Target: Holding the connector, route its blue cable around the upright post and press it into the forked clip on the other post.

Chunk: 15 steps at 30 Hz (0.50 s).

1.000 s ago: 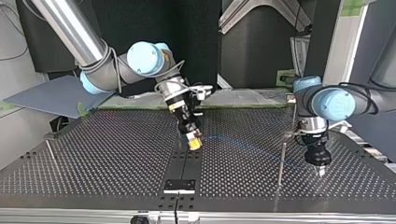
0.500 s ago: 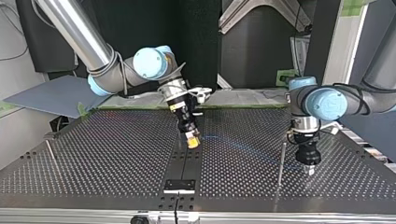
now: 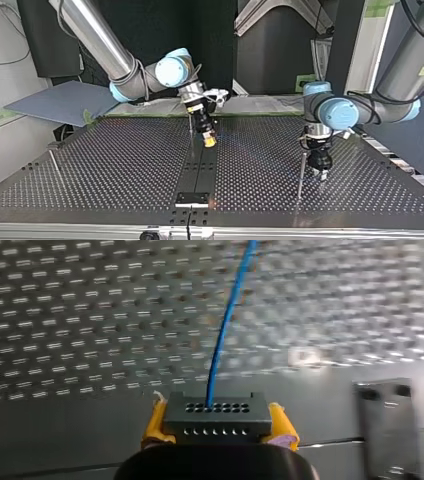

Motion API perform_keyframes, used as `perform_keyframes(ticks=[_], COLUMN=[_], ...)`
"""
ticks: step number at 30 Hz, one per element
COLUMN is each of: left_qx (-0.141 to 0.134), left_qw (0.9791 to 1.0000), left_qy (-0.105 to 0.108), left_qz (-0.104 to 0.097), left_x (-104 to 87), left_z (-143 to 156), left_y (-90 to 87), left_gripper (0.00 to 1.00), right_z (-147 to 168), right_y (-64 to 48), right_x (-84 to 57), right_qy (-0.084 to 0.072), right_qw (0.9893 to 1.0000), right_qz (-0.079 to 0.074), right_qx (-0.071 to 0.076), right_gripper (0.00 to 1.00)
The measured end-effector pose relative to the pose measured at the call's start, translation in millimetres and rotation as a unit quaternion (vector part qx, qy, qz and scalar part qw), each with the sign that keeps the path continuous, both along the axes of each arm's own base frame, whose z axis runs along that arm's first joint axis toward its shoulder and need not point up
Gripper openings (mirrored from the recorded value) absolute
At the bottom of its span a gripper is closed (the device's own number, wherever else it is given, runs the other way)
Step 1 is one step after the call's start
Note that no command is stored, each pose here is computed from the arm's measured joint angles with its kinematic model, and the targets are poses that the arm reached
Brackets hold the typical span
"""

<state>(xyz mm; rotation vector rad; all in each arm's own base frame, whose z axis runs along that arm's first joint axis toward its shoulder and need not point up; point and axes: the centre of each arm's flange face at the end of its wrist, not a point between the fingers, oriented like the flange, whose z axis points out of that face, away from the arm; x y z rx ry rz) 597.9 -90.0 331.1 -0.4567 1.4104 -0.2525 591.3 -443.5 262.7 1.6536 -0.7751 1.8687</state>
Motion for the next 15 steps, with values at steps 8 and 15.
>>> perform_keyframes(ticks=[8, 15], left_qx=[-0.006, -0.006], left_qw=[0.9999, 0.9996], left_qy=[0.009, 0.028], left_qz=[-0.007, 0.002], left_x=[-1.7, -6.5], left_z=[-2.9, -9.1], left_y=[-2.7, 0.0], left_gripper=[0.59, 1.00], right_z=[-59.4, -106.4], right_y=[10.1, 19.2], right_x=[3.3, 3.9], right_qy=[0.047, 0.070], right_qw=[0.9981, 0.9957], right_qz=[-0.015, -0.020], right_qx=[0.037, 0.057], right_gripper=[0.00, 0.00])
